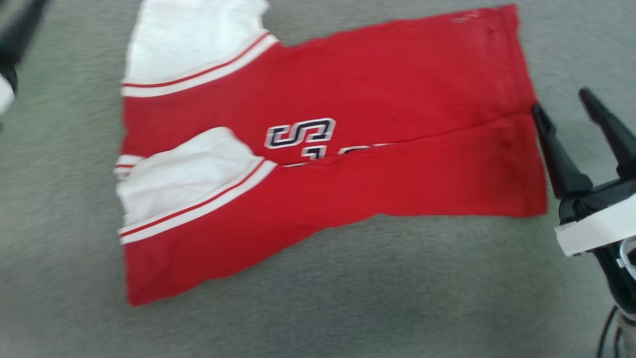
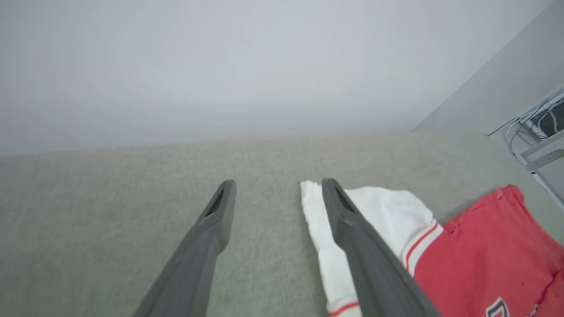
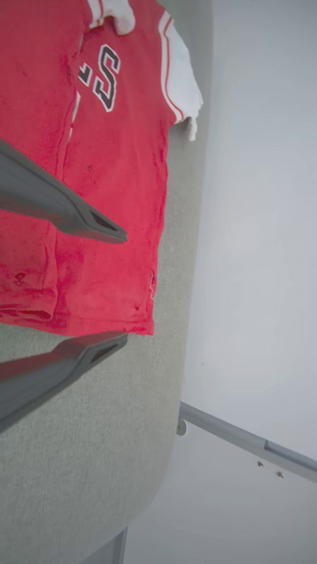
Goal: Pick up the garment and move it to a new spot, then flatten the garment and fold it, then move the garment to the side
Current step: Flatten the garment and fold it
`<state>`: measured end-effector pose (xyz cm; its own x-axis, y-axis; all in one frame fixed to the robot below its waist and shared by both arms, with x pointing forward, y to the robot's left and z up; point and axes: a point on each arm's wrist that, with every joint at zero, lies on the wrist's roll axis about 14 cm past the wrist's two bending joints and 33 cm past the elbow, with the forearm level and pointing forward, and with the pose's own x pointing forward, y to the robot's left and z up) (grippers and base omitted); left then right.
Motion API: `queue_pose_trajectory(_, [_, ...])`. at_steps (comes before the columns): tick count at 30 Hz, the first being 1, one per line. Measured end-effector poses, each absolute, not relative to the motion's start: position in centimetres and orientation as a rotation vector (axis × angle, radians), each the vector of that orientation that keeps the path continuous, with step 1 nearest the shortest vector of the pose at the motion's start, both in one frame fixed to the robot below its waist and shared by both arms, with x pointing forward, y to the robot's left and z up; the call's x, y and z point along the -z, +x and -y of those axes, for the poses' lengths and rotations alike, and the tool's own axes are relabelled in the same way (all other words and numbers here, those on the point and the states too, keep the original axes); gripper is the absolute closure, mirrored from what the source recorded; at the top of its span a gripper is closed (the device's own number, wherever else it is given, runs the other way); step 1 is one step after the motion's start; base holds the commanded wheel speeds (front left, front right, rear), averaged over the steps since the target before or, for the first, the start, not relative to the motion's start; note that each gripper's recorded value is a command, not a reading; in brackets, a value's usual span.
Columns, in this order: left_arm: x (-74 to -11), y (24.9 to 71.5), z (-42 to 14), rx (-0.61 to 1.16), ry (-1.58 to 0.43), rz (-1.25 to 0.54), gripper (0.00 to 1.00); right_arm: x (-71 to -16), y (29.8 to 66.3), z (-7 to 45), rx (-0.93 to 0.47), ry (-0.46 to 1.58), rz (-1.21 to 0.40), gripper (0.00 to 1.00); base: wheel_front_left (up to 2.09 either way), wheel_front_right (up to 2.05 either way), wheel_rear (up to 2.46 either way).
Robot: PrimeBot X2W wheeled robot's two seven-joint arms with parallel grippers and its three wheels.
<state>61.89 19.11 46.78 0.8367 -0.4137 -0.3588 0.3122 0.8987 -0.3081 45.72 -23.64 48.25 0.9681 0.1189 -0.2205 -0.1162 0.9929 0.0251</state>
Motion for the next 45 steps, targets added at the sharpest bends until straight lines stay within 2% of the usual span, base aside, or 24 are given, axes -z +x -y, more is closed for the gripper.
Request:
queue_pose_trajectory(3, [-46.7, 64.3, -17.0, 0.397, -0.27, -0.408, 0.0, -49.3, 45.1, 25.0, -0.039, 0.006, -0.129, 0.0, 0.0, 0.0, 0.0])
queue_pose_trajectory(7, [-44.0, 65.2, -14.7, 0.437, -0.233, -0.523, 0.0, -49.5, 43.7, 25.6, 0.025, 0.03, -0.084, 0.0, 0.0, 0.0, 0.0])
queue_pose_trajectory(15, [-38.2, 63.4, -11.5, 0.534, -0.12, -0.937, 0.0, -48.6, 40.8, 26.2, 0.09, 0.039, -0.122, 0.0, 0.0, 0.0, 0.0])
queue_pose_trajectory(22, [-37.4, 63.5, -9.6, 0.601, -0.078, -1.104, 0.0, -47.2, 39.9, 26.0, 0.101, 0.04, -0.179, 0.0, 0.0, 0.0, 0.0])
queue_pose_trajectory(23, [-37.3, 63.5, -9.3, 0.609, -0.081, -1.111, 0.07, -46.9, 39.8, 25.9, 0.099, 0.039, -0.193, 0.0, 0.0, 0.0, 0.0])
queue_pose_trajectory(24, [-37.3, 63.6, -9.1, 0.616, -0.082, -1.11, 0.38, -46.7, 39.9, 25.8, 0.093, 0.037, -0.204, 0.0, 0.0, 0.0, 0.0])
queue_pose_trajectory(25, [-37.2, 63.7, -8.9, 0.621, -0.083, -1.111, 0.61, -46.5, 40.0, 25.8, 0.086, 0.031, -0.214, 0.0, 0.0, 0.0, 0.0])
queue_pose_trajectory(26, [-37.1, 63.7, -8.8, 0.624, -0.081, -1.113, 1.0, -46.6, 40.4, 25.8, 0.077, 0.021, -0.214, 0.0, 0.0, 0.0, 0.0])
queue_pose_trajectory(32, [-36.8, 63.7, -9.2, 0.617, -0.055, -1.105, 1.0, -47.5, 44.3, 24.7, -0.036, -0.064, -0.233, 0.0, 0.0, 0.0, 0.0])
queue_pose_trajectory(45, [-37.0, 63.2, -9.5, 0.661, -0.059, -1.05, 1.0, -43.7, 54.6, 25.1, -0.144, -0.059, -0.682, 0.0, 0.0, 0.0, 0.0])
